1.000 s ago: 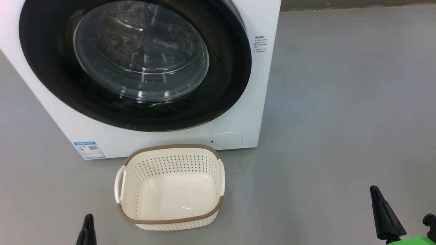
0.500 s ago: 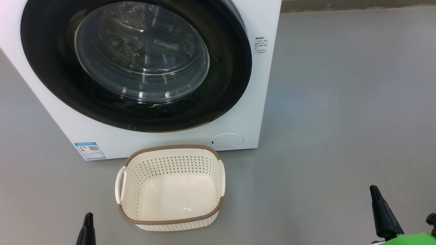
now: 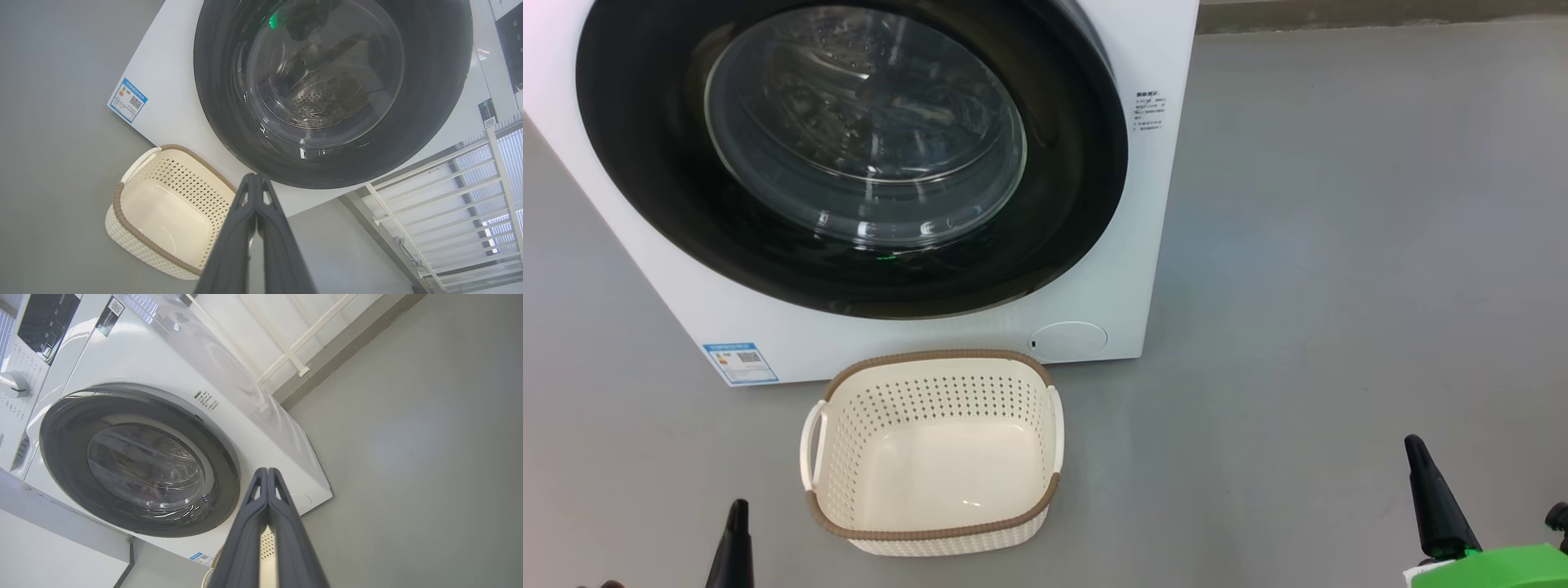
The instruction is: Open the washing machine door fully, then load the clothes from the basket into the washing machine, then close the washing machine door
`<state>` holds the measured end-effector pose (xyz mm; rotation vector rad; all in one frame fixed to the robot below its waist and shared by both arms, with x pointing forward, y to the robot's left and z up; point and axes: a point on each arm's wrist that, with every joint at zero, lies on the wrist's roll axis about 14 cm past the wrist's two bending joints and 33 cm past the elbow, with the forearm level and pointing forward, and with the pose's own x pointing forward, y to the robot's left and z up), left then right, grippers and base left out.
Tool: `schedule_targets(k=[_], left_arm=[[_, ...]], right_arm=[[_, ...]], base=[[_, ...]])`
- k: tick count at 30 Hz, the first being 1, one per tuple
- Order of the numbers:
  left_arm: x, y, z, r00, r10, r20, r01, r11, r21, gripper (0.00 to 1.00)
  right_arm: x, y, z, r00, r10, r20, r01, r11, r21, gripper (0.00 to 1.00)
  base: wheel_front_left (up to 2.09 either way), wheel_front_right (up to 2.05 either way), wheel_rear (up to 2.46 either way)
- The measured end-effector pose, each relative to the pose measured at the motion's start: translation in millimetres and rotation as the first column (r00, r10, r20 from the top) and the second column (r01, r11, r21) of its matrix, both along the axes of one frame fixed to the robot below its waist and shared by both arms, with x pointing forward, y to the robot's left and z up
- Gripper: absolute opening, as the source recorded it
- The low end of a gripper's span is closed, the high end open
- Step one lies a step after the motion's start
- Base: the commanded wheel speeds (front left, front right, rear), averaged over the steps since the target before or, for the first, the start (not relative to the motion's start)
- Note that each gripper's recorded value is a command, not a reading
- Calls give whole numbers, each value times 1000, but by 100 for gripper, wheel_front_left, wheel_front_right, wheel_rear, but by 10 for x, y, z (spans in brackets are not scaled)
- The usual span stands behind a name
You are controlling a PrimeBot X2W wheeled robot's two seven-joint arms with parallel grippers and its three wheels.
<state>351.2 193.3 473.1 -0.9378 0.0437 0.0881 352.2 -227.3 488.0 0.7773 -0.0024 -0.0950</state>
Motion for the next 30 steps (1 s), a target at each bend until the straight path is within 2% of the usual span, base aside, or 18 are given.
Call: schedule_targets(k=[16,30], left_arm=[[36,-4,-30,1000,0,-15,-3,987,-158,0],[110,-31,4,1000,-9,-9,6,955,-296,0]], right_arm=[[48,40,-47,1000,-6,-11,9,980,198,0],[90,71,-77,1000,-5,-17,11,932,362,0]], base=[[0,0,0],[0,0,0]])
